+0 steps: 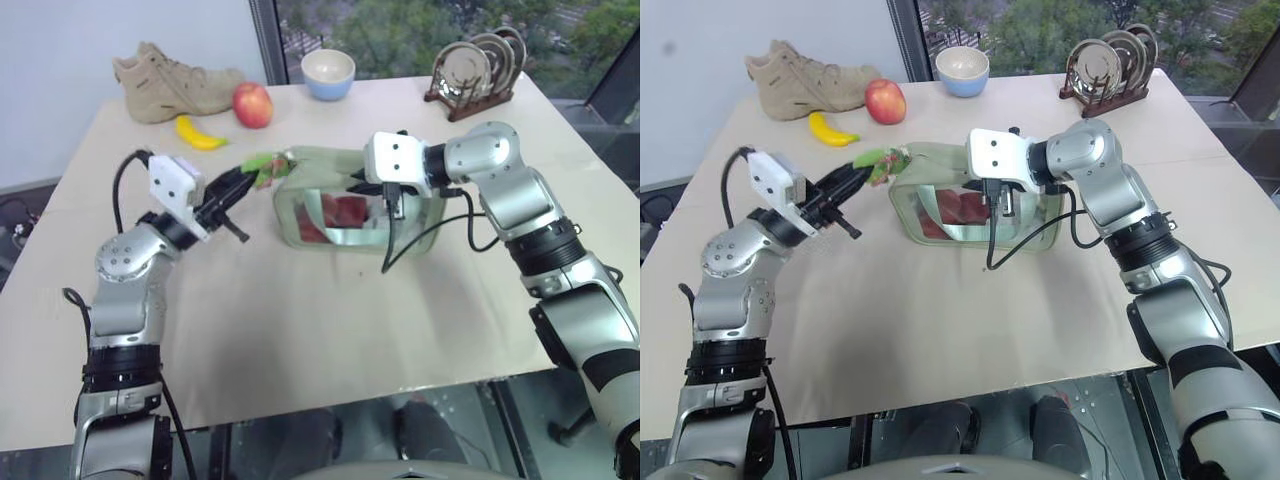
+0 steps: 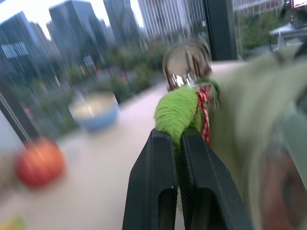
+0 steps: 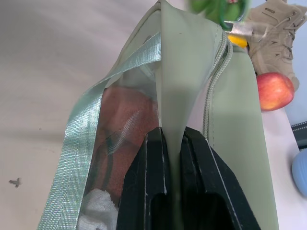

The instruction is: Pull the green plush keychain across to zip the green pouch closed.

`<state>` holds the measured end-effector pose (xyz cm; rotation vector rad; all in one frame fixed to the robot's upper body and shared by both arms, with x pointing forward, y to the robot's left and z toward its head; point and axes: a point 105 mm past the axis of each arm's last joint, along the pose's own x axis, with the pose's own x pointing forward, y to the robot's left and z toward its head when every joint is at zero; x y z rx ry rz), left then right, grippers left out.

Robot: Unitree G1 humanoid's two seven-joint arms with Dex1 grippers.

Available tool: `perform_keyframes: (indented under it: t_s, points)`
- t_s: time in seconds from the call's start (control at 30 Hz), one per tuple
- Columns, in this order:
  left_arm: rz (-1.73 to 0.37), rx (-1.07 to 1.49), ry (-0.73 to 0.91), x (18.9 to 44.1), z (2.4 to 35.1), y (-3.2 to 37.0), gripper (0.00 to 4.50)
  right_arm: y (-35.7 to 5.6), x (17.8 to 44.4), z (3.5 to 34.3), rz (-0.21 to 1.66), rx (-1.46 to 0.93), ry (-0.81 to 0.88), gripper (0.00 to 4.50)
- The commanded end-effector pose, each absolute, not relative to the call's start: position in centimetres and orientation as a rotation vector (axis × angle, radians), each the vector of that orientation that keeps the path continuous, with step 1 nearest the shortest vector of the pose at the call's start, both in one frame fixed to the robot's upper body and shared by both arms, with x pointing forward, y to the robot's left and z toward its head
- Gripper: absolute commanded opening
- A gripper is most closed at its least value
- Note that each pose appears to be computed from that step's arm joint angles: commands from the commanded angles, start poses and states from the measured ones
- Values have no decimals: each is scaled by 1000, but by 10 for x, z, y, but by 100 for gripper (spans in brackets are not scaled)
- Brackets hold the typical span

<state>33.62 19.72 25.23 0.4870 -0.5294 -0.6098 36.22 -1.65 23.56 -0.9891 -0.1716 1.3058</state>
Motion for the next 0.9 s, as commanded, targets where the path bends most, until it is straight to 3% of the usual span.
perform_keyframes:
  t_s: [0.03, 0.3, 0.4, 0.5, 0.7, 0.9]
  points:
    - [-624, 741, -684, 329, 282, 180, 4, -13, 359, 246, 1293, -984, -230, 0]
    - [-770, 921, -733, 334, 283, 143, 4, -11, 360, 248, 1285, -974, -233, 0]
    - [-798, 896, -646, 341, 265, 145, 98, -11, 360, 249, 1280, -969, -235, 0]
    - [-733, 722, -605, 347, 271, 166, 238, -11, 360, 249, 1276, -965, -234, 0]
    - [-692, 482, -472, 339, 256, 220, 238, -13, 360, 247, 1276, -960, -231, 0]
    - [-735, 471, -466, 338, 254, 205, 238, -13, 358, 246, 1282, -960, -231, 0]
